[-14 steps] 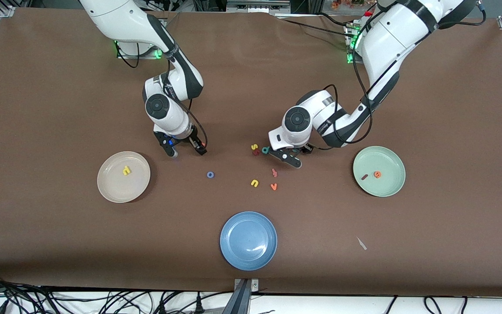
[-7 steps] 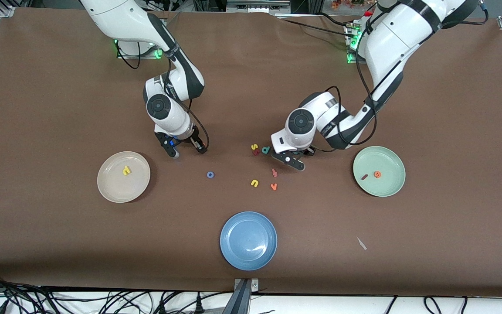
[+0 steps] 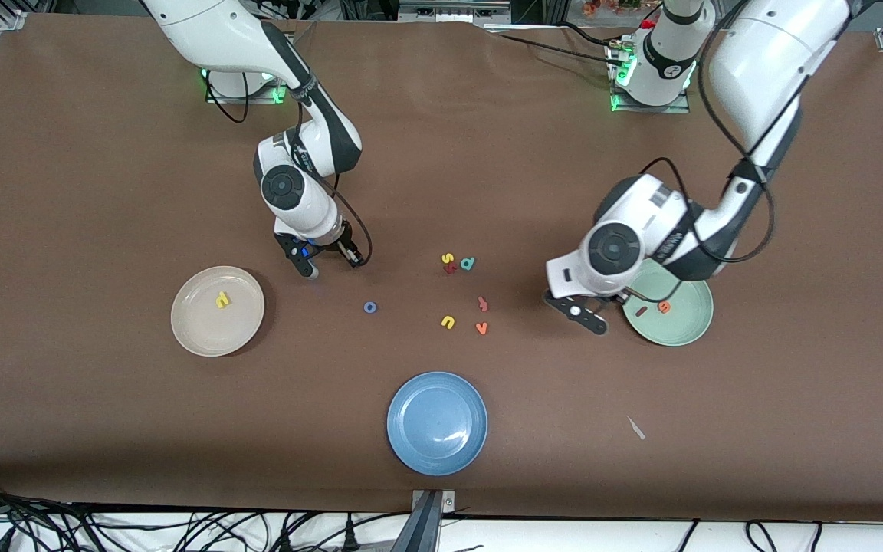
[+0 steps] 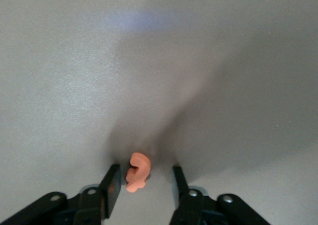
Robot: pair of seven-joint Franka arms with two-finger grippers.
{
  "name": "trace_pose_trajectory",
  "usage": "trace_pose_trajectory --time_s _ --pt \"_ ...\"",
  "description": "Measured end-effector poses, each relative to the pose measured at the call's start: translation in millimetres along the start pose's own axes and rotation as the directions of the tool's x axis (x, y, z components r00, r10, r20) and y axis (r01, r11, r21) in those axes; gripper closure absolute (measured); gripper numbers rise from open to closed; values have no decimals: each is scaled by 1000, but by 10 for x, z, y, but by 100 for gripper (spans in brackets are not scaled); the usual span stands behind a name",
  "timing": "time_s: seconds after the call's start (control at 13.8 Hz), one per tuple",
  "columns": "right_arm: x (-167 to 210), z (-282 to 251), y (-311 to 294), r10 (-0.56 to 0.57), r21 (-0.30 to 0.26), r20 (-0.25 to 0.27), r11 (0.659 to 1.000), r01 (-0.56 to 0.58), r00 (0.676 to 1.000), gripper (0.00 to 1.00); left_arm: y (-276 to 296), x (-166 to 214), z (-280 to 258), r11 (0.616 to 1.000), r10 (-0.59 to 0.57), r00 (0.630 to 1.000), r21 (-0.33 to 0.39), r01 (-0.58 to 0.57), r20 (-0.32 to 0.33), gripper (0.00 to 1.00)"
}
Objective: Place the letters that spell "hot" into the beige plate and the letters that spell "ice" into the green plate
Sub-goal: 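Carry the teal letter to the green plate and open the left gripper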
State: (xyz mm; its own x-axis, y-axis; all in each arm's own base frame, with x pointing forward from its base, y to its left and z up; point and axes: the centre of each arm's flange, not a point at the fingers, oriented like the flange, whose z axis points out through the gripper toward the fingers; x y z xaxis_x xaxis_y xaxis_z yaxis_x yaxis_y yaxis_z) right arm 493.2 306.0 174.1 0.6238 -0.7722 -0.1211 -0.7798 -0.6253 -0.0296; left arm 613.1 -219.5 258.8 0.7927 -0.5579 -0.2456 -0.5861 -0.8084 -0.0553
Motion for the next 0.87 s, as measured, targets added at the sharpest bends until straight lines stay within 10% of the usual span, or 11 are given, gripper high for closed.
trace_pose_trajectory --time_s 0.51,0.87 --pt "-28 -14 -12 -31 -12 -12 999 30 999 81 -1197 -476 456 996 43 998 -82 -40 39 74" --pt "40 -58 -148 -92 -96 -33 991 89 995 81 -1091 -407 442 994 61 998 -90 -58 30 28"
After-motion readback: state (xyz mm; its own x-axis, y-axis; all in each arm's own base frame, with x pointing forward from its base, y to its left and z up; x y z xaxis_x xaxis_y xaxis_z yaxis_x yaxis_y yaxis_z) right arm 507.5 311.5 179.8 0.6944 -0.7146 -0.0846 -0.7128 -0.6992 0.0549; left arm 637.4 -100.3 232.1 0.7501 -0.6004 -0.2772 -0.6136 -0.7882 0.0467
